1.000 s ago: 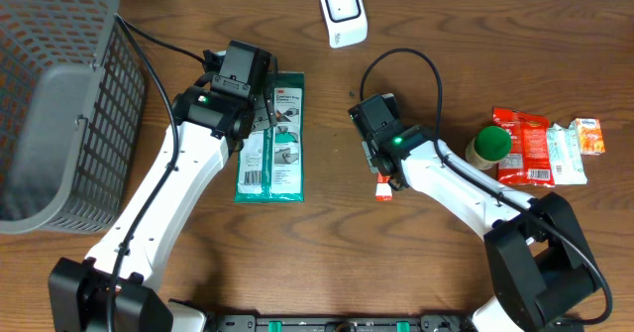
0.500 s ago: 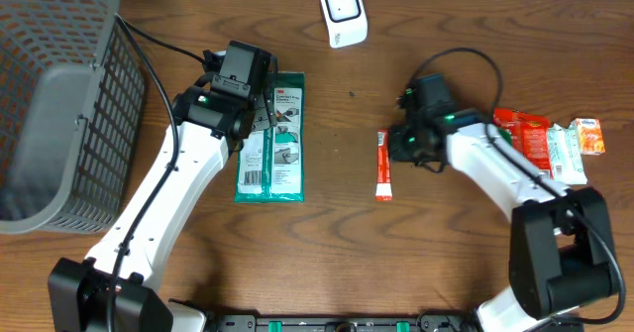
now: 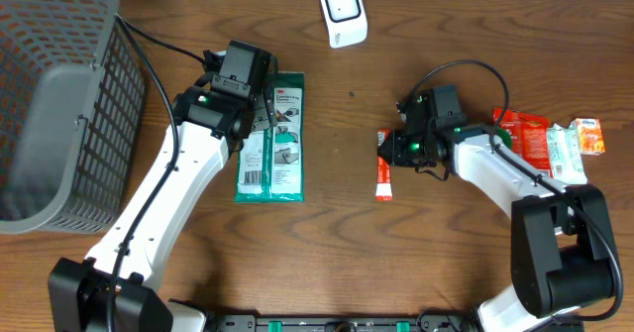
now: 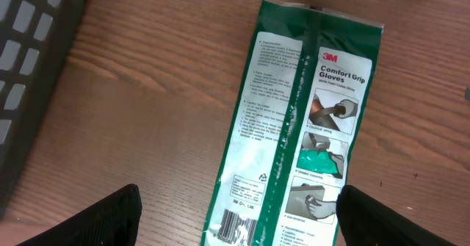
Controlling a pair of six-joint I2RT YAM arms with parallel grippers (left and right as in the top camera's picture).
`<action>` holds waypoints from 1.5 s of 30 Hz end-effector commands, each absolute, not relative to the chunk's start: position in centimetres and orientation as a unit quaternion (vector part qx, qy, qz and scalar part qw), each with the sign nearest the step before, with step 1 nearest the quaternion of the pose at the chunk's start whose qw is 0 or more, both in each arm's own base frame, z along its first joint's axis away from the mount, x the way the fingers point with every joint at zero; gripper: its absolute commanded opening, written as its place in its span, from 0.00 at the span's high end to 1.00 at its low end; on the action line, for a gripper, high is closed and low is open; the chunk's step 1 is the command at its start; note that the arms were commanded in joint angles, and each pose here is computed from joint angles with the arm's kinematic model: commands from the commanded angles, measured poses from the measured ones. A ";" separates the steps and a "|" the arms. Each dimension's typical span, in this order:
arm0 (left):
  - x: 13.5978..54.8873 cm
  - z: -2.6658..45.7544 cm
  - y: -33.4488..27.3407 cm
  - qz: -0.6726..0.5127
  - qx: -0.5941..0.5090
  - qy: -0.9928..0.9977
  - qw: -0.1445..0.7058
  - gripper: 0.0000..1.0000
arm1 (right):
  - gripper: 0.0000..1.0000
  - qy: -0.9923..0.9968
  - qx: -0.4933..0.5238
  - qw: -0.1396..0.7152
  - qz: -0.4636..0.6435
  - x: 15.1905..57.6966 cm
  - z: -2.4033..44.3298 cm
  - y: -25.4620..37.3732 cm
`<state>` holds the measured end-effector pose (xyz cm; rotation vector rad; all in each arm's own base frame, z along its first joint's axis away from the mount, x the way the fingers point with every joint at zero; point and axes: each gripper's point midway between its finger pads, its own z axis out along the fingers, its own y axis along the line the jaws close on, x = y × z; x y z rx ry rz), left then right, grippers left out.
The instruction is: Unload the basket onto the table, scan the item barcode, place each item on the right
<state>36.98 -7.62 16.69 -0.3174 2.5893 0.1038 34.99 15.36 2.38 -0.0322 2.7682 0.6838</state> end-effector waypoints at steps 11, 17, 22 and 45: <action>36.9 17.1 -7.1 0.046 -0.119 0.955 0.268 0.15 | 0.99 0.955 -0.018 0.175 0.237 34.0 -0.1 15.5; 36.9 17.1 -7.1 0.046 -0.119 0.955 0.268 0.15 | 0.99 0.964 -0.023 0.225 0.140 36.5 3.9 13.0; 36.9 17.1 -7.1 0.046 -0.119 0.955 0.268 0.15 | 0.99 0.965 -0.046 0.236 -0.104 36.4 5.8 7.8; 36.9 17.1 -7.1 0.046 -0.119 0.955 0.268 0.15 | 0.95 0.913 -0.157 0.273 -0.260 34.9 1.6 14.2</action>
